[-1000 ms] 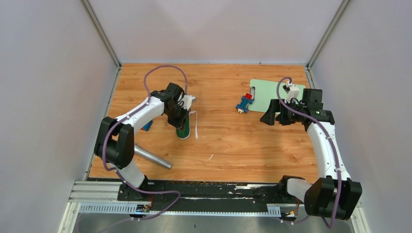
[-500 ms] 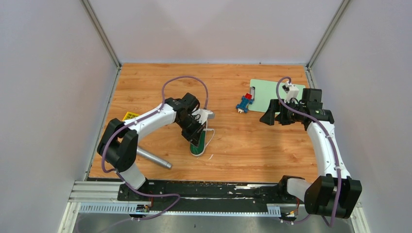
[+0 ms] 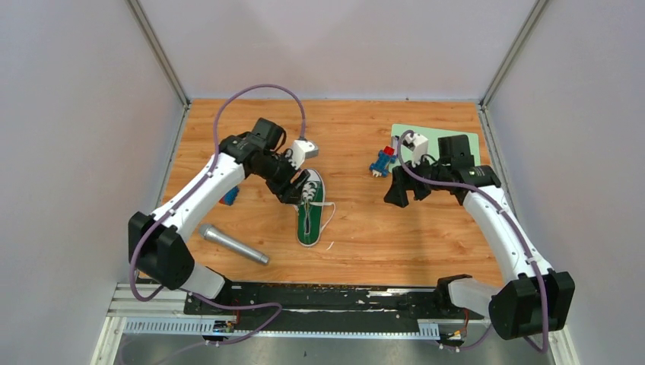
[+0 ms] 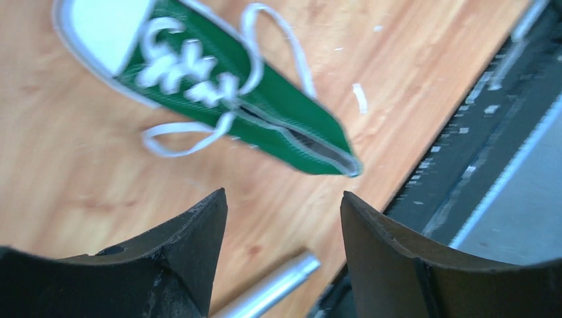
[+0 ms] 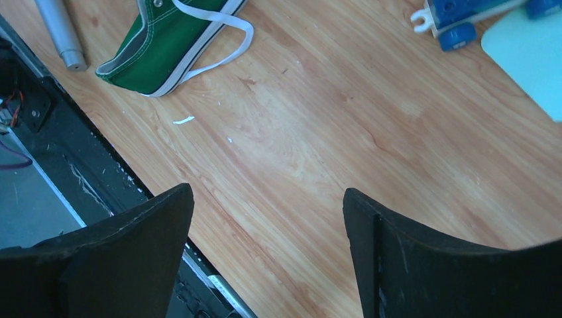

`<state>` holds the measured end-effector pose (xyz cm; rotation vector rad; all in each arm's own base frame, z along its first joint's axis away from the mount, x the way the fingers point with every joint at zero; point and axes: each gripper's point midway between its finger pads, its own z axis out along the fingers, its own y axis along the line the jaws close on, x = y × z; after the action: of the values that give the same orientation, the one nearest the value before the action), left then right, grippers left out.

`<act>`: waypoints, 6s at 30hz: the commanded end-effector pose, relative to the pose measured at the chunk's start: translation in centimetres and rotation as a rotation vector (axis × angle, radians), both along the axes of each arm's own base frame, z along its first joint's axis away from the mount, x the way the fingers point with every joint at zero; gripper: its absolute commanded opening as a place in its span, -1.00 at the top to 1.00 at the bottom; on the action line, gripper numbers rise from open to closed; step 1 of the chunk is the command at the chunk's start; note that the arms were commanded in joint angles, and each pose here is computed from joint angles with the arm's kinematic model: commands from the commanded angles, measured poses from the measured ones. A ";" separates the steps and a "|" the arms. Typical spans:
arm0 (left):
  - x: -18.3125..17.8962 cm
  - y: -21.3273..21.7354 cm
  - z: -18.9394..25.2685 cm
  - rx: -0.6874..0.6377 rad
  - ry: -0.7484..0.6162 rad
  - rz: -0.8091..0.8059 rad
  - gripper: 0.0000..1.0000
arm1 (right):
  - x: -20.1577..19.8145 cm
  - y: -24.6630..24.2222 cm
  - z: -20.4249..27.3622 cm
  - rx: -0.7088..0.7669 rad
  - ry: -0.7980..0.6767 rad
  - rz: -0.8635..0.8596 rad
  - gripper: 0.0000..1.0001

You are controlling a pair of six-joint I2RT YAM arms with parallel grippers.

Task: Tie the shoes
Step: Move the shoe to the center of the board.

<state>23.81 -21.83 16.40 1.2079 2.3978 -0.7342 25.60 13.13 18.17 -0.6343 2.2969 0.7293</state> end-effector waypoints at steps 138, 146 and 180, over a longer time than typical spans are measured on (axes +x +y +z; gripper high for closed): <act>-6.8 8.2 8.7 -0.219 -0.818 -0.210 -0.01 | -10.3 24.4 -3.2 0.217 0.909 0.723 1.00; -8.5 7.8 8.7 -0.126 -1.148 -0.577 -0.22 | -7.4 23.4 -4.3 0.308 1.149 0.524 1.00; -9.7 -8.0 -4.9 0.414 -0.850 -1.478 0.19 | -7.3 23.0 -4.2 0.376 1.304 0.453 1.00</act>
<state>12.57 -28.70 11.10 2.7062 0.6490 -0.0107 18.34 35.86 11.55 -0.4947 3.0431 2.1920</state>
